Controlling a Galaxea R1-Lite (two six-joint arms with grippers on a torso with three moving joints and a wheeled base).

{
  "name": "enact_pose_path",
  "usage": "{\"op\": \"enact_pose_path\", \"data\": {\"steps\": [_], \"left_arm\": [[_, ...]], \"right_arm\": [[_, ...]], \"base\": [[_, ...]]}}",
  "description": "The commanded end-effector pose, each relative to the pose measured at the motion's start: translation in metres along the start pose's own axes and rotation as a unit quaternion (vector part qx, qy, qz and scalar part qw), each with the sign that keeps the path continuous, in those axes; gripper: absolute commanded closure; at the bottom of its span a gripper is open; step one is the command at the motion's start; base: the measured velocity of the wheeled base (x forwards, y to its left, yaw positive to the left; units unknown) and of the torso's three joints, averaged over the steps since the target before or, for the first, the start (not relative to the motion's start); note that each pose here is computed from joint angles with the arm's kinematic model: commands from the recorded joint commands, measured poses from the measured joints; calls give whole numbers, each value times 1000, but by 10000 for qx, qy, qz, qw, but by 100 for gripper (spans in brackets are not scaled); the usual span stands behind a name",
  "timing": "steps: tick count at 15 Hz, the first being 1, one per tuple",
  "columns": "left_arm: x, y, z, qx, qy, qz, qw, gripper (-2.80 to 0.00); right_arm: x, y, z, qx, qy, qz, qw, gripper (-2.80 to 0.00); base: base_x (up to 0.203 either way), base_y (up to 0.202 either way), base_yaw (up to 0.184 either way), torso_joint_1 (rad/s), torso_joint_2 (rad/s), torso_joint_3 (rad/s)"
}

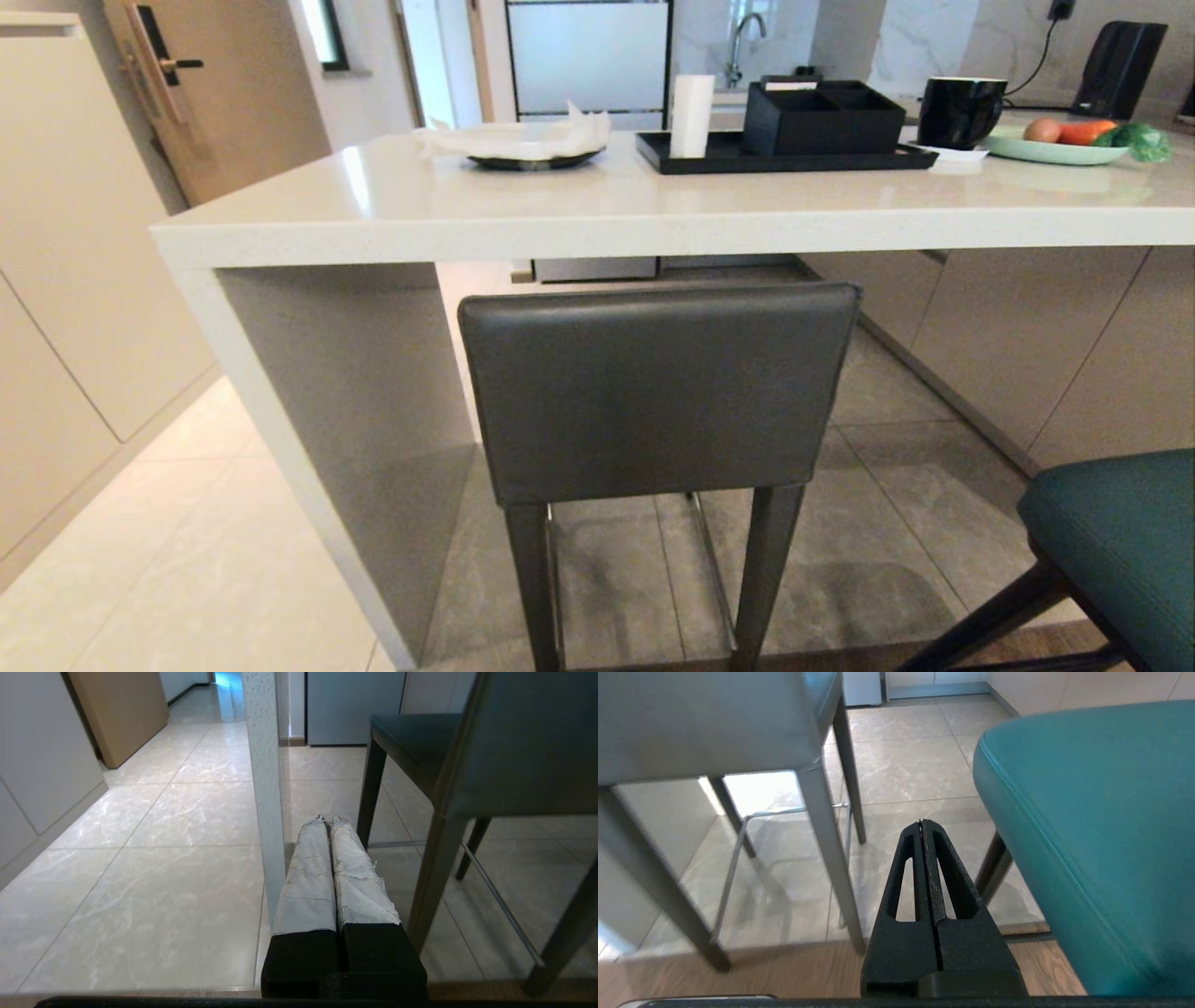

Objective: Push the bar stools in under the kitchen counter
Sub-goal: Pull the gray chair out from under the dining table

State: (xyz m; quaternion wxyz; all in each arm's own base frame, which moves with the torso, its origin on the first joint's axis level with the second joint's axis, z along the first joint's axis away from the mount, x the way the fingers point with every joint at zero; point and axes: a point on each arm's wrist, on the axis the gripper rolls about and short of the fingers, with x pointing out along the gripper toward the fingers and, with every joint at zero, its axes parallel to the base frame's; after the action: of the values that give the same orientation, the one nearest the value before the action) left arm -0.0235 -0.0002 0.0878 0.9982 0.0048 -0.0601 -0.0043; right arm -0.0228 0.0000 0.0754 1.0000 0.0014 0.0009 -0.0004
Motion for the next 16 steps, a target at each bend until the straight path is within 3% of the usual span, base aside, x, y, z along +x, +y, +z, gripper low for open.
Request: {"op": "enact_pose_path", "data": {"steps": [1,10,16], "left_arm": [[2,0,-11,-2,203,-2,9998,0],[2,0,-11,-2,203,-2,9998,0],[2,0,-11,-2,203,-2,9998,0]], "right_arm": [[0,0,0,2,7,-3,10000,0],[0,0,0,1,13,-3,10000,0],[0,0,0,2,14,3,10000,0]], "base": [[192,0,2,2,2,7],[190,0,1,3,4,2],[16,0,0,1,1,0]]}}
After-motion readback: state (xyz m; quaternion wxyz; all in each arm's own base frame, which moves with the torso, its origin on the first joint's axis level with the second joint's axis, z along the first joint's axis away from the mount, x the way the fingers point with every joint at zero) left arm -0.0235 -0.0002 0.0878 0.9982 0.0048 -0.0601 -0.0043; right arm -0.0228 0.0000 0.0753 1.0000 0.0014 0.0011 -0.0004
